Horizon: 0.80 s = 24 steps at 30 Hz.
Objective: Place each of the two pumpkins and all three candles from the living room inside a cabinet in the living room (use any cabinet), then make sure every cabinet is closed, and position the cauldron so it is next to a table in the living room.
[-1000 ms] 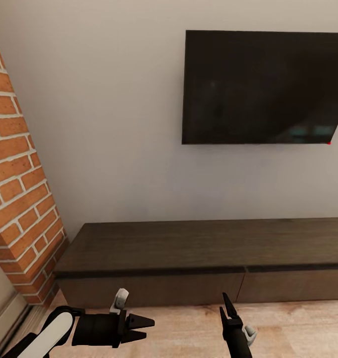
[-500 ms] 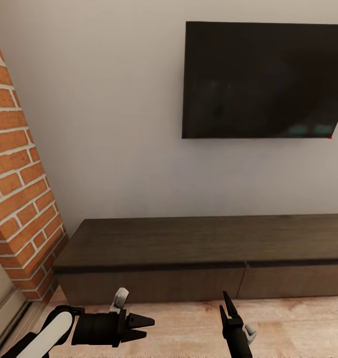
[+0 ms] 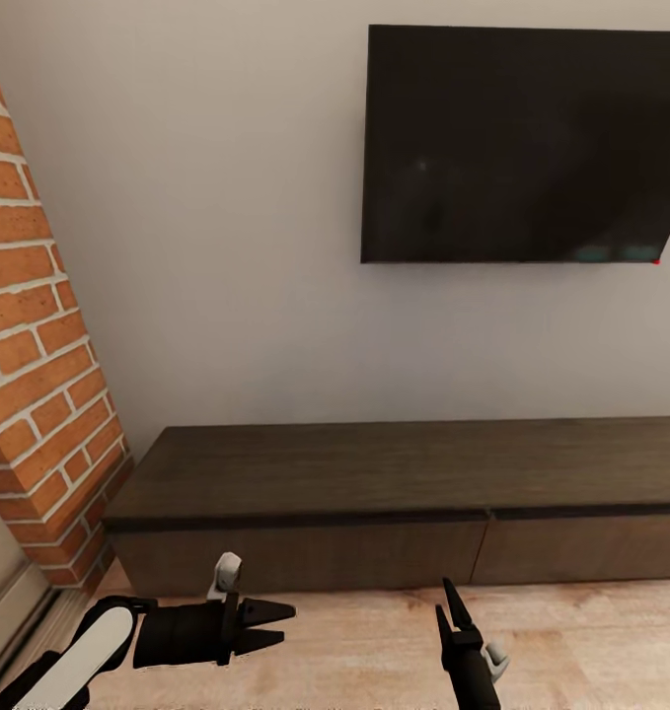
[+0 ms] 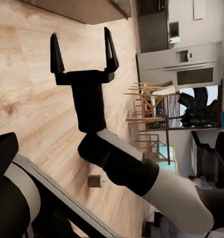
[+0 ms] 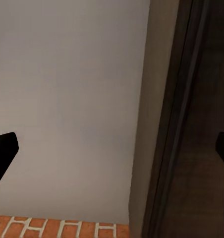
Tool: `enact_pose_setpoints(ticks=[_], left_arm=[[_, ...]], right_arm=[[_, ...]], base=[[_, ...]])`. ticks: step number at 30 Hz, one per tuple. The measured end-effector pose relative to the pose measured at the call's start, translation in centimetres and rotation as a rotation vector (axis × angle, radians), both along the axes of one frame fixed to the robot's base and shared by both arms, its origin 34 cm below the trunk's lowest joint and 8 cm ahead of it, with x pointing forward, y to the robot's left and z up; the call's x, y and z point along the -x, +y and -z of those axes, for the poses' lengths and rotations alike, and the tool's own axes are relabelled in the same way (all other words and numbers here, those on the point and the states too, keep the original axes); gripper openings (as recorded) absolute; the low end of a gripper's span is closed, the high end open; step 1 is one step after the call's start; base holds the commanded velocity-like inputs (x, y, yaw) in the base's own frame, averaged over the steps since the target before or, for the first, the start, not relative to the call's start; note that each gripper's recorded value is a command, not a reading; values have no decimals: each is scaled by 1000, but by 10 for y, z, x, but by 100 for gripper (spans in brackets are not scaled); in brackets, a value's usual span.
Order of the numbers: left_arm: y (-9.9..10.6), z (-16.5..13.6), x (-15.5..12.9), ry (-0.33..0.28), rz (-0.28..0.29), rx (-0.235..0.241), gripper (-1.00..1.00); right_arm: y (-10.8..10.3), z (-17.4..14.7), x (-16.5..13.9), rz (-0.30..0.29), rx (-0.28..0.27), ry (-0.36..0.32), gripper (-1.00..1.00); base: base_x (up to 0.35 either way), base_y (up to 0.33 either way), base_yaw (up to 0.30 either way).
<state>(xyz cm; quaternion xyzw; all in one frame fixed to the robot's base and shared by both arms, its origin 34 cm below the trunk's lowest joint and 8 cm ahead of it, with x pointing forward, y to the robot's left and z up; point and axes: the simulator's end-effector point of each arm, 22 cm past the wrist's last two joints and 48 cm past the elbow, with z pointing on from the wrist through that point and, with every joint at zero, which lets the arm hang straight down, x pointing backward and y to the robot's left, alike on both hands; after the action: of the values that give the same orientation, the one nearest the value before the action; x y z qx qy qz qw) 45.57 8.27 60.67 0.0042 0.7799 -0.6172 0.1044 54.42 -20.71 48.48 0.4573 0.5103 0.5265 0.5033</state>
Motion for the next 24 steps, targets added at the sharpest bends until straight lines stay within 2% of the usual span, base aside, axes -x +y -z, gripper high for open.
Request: enact_pose_setpoints(ticks=[2, 5, 13, 24], left_arm=[[0, -4, 0, -10, 0, 34, 100], [0, -3, 2, -17, 2, 57, 100], [0, 12, 5, -20, -1, 69, 100], [1, 39, 11, -17, -4, 67, 100]], right_arm=[[-1, 5, 1, 1, 0, 1, 100], [-3, 12, 3, 9, -5, 1, 100], [-13, 30, 7, 45, -31, 3, 100], [-15, 55, 14, 52, -36, 3, 100]], base=[[0, 0, 0], [0, 0, 0], [0, 0, 0], [0, 0, 0]])
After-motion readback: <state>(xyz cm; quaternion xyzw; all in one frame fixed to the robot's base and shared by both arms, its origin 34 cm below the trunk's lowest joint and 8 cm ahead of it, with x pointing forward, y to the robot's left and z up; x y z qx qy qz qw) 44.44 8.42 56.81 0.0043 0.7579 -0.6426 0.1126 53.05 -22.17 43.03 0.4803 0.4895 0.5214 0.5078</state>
